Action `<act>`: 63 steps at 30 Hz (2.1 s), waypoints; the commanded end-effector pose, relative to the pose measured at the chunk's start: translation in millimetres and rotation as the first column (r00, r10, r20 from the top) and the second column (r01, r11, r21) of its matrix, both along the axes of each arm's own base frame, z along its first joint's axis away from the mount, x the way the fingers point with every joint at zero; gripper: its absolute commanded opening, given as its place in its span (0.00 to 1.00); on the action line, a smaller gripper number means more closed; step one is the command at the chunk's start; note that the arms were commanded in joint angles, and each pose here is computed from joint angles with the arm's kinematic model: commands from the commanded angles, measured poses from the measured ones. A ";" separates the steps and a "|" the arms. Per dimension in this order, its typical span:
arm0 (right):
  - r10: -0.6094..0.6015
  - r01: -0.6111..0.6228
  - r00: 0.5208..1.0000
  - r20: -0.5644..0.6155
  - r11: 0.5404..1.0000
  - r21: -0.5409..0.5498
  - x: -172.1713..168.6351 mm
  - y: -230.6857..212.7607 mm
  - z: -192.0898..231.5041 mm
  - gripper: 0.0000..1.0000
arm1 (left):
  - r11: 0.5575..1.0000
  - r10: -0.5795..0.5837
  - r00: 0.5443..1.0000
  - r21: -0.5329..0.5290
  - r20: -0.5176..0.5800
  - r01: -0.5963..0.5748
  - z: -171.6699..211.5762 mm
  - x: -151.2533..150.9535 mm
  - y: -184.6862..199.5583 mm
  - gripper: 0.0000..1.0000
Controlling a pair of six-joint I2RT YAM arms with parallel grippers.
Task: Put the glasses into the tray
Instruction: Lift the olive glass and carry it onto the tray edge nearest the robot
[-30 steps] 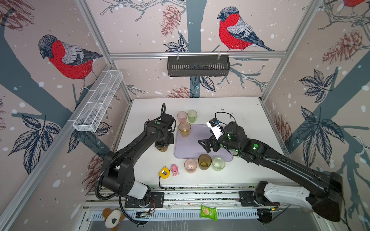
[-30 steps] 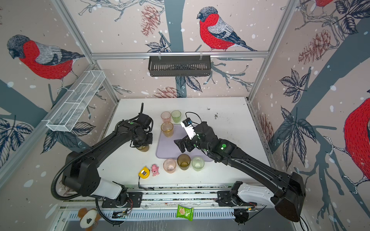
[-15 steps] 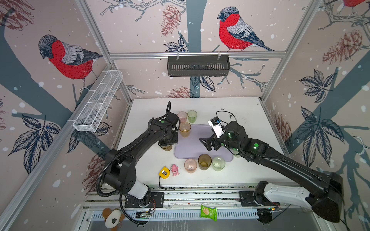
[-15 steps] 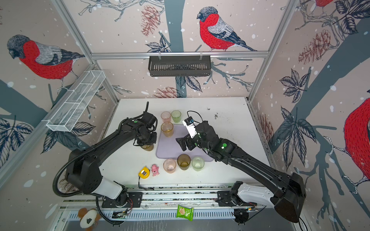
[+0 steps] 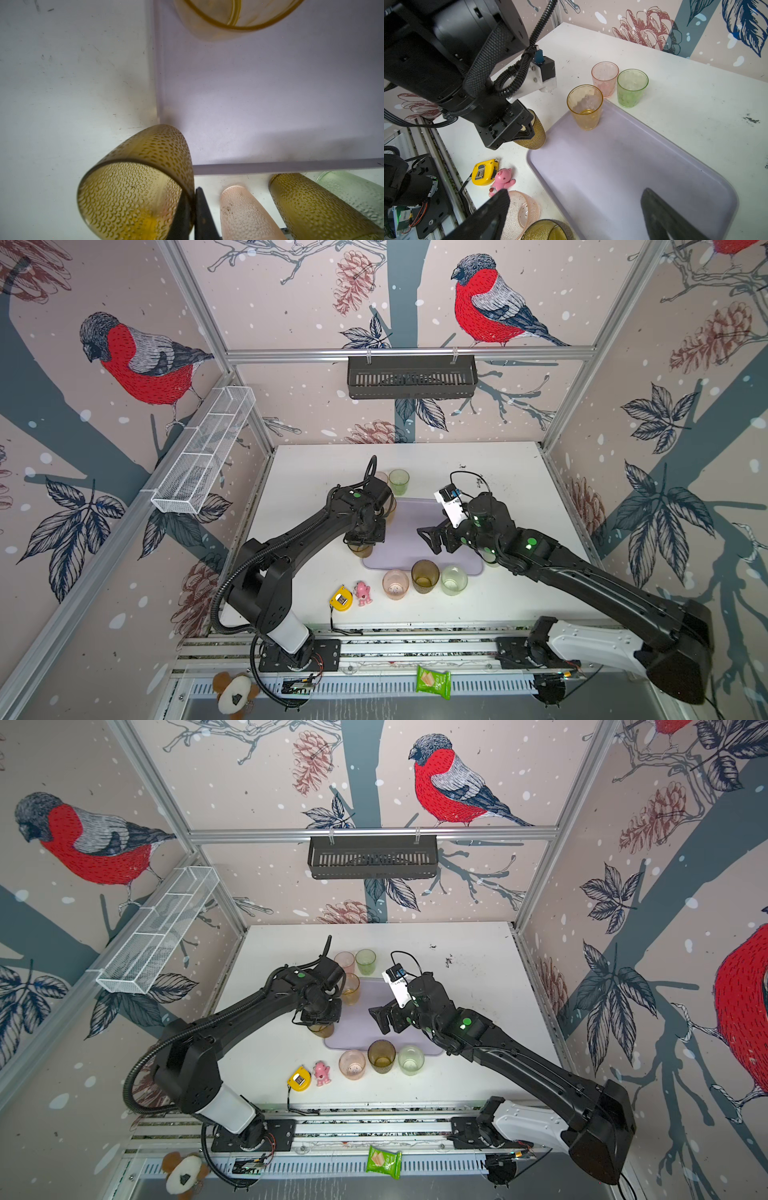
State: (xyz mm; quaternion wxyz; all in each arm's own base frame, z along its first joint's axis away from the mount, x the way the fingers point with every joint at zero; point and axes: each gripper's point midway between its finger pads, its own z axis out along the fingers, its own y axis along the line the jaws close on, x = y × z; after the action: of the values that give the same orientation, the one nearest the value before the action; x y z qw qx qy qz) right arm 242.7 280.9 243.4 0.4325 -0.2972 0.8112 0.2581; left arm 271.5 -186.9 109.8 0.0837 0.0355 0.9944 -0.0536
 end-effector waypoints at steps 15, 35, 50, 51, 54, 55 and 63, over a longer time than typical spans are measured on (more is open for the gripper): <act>-0.022 0.022 1.000 0.005 1.000 0.001 7.8 -2.8 -0.1 1.00 | 1.000 -0.020 1.000 -0.020 0.000 0.020 -5.2 11.8 -27.4 0.07; -0.027 0.027 1.000 0.016 1.000 -0.007 12.7 -5.3 2.2 1.00 | 0.998 -0.059 0.998 0.005 0.003 0.059 -11.8 14.1 -47.5 0.08; -0.031 0.031 0.999 0.016 0.999 -0.007 13.7 -6.8 1.3 1.00 | 0.998 -0.063 0.998 0.011 -0.005 0.063 -17.0 12.9 -50.7 0.09; -0.032 0.033 0.999 0.017 0.999 -0.006 13.8 -7.1 1.8 0.99 | 0.998 -0.064 0.998 0.010 -0.006 0.064 -17.3 12.6 -51.2 0.09; -0.034 0.034 0.999 0.019 0.999 -0.005 14.0 -7.5 2.0 0.99 | 0.998 -0.063 0.998 0.013 -0.005 0.064 -17.5 12.9 -50.7 0.09; -0.034 0.034 0.999 0.019 0.999 -0.004 13.8 -7.7 2.3 0.99 | 0.998 -0.064 0.998 0.015 -0.007 0.064 -18.3 12.7 -50.6 0.09; -0.036 0.036 0.999 0.020 0.999 -0.008 14.0 -9.4 2.8 0.99 | 0.998 -0.065 0.998 0.016 -0.010 0.065 -19.9 12.0 -51.6 0.10</act>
State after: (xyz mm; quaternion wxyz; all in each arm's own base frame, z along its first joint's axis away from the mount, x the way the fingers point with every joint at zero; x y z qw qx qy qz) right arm 255.5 271.7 241.1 0.4346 -0.2832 0.8188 0.2459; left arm 282.4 -238.5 88.7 0.0732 0.0738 0.9932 -0.0521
